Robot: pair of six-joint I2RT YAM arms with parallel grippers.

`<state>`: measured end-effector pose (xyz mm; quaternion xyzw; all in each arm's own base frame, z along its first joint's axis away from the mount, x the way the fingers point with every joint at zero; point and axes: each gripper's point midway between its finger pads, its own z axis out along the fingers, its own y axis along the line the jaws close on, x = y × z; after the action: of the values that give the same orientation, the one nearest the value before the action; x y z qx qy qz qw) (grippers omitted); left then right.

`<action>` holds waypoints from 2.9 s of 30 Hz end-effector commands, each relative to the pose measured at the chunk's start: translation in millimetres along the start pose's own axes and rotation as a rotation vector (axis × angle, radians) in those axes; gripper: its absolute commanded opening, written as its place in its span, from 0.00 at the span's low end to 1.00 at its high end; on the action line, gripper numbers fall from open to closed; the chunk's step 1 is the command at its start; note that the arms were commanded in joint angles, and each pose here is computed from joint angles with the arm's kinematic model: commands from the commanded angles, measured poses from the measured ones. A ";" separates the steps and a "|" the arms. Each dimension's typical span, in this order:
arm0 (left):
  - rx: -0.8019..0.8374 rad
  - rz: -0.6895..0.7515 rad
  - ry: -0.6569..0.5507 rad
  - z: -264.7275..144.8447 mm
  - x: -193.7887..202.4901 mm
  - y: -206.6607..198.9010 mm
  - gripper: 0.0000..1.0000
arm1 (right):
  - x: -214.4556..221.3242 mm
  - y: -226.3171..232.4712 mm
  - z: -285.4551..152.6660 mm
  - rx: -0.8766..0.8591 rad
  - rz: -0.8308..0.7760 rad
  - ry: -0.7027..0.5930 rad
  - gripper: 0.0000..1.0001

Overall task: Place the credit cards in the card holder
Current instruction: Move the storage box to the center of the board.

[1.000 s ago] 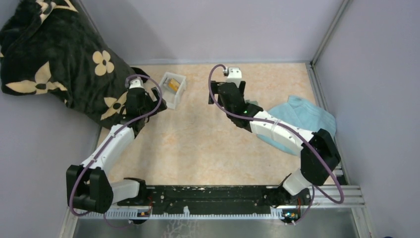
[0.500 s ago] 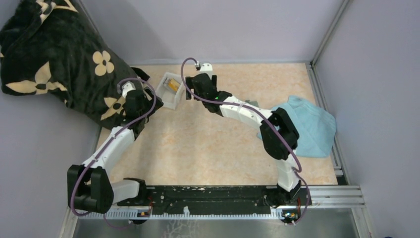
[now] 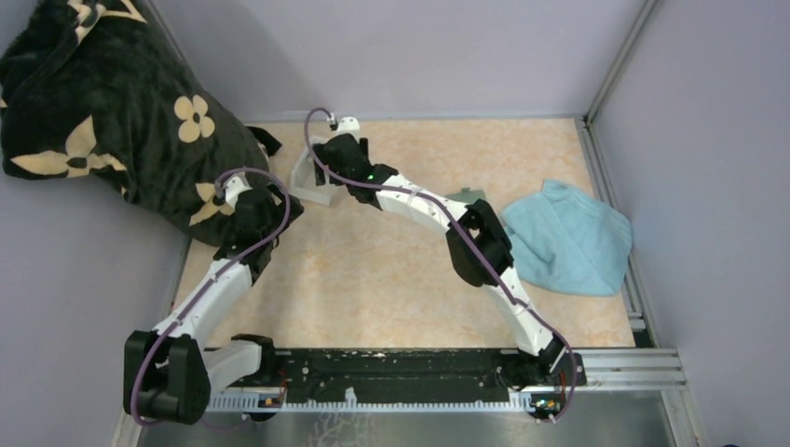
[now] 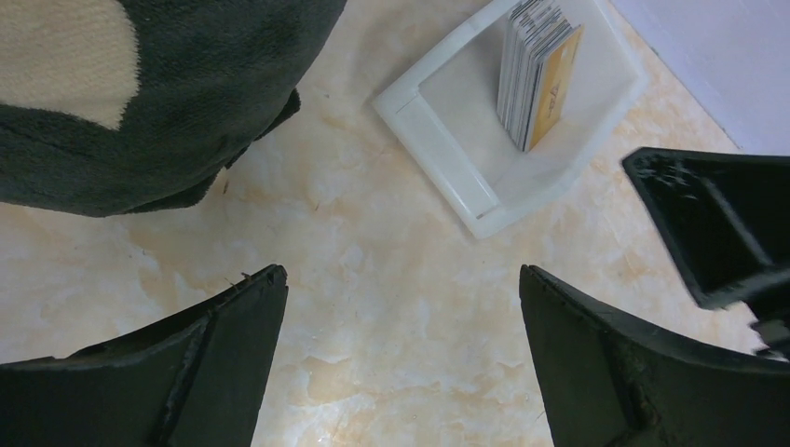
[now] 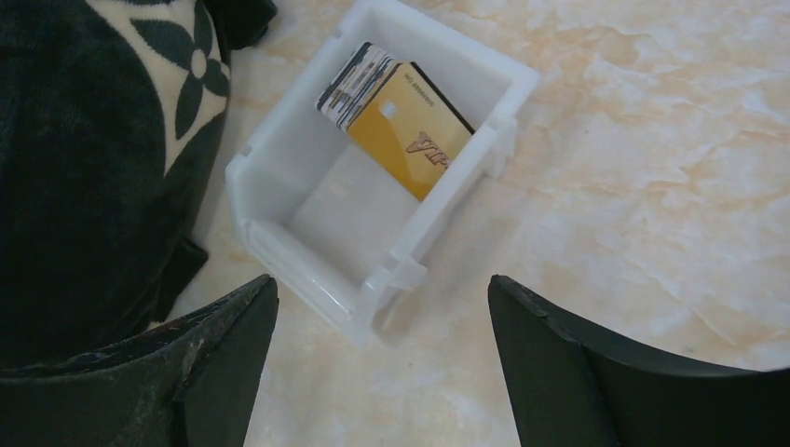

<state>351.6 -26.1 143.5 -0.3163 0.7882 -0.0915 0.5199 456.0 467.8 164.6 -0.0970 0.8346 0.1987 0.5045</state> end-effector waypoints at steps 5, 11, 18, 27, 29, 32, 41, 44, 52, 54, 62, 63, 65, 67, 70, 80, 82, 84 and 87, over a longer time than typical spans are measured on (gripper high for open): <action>0.054 -0.045 -0.064 -11.7 -13.9 -5.0 0.99 | 16.3 23.3 24.6 -0.009 -0.039 0.021 0.83; 0.079 -0.061 -0.065 -17.1 -10.9 -4.7 0.99 | 29.6 15.1 43.2 0.049 -0.055 0.033 0.79; 0.087 -0.067 -0.066 -19.4 -7.9 -2.3 0.99 | 42.7 2.0 59.7 0.109 -0.096 0.025 0.65; 0.077 -0.070 -0.055 -17.3 -1.8 1.9 0.99 | 40.8 -17.8 56.9 0.174 -0.140 0.005 0.44; 0.079 -0.069 -0.051 -17.3 0.0 2.4 0.99 | 38.6 -22.5 53.6 0.186 -0.154 -0.002 0.40; 0.079 -0.066 -0.044 -17.0 2.4 3.1 0.99 | 32.3 -29.2 47.5 0.198 -0.169 -0.010 0.32; 0.108 -0.059 -0.016 -17.9 7.8 -1.5 0.99 | 24.3 -64.4 27.8 0.199 -0.209 0.006 0.13; 0.143 -0.053 0.000 -18.3 11.4 -7.1 0.99 | 22.6 -79.7 17.0 0.193 -0.220 0.020 0.08; 0.224 -0.020 0.041 -18.7 25.4 -15.5 0.99 | 22.4 -112.5 -18.9 0.144 -0.234 0.068 0.07; 0.241 -0.007 0.053 -18.6 28.1 -18.0 0.99 | 26.3 -118.8 -27.8 0.143 -0.241 0.083 0.07; 0.298 0.025 0.106 -18.6 41.7 -25.4 0.96 | 57.4 -139.6 -59.3 0.151 -0.245 0.129 0.06; 0.305 0.028 0.115 -18.6 43.8 -26.2 0.95 | 61.8 -142.2 -61.8 0.155 -0.241 0.132 0.06; 0.315 0.035 0.131 -18.6 48.2 -27.2 0.94 | 69.1 -148.0 -68.4 0.166 -0.239 0.138 0.06; 0.328 0.038 0.139 -19.5 50.9 -28.9 0.93 | 73.4 -154.1 -75.0 0.180 -0.236 0.139 0.06; 0.341 0.046 0.150 -20.2 55.9 -30.1 0.92 | 78.7 -163.0 -83.2 0.203 -0.238 0.141 0.06; 0.388 0.117 0.202 -21.1 77.7 -48.6 0.88 | 84.5 -173.5 -87.3 0.211 -0.229 0.154 0.15; 0.388 0.133 0.207 -20.6 80.9 -52.7 0.88 | 82.7 -171.8 -87.5 0.205 -0.227 0.153 0.20; 0.396 0.143 0.214 -21.8 83.9 -58.4 0.88 | 79.4 -170.3 -88.7 0.200 -0.226 0.151 0.26; 0.403 0.149 0.224 -23.4 88.7 -65.0 0.88 | 72.2 -167.7 -92.0 0.194 -0.224 0.141 0.35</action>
<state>322.6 -123.9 96.8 -0.1493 0.8411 -0.2365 0.4630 397.4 277.0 53.6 -0.1706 0.8877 0.0341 0.4263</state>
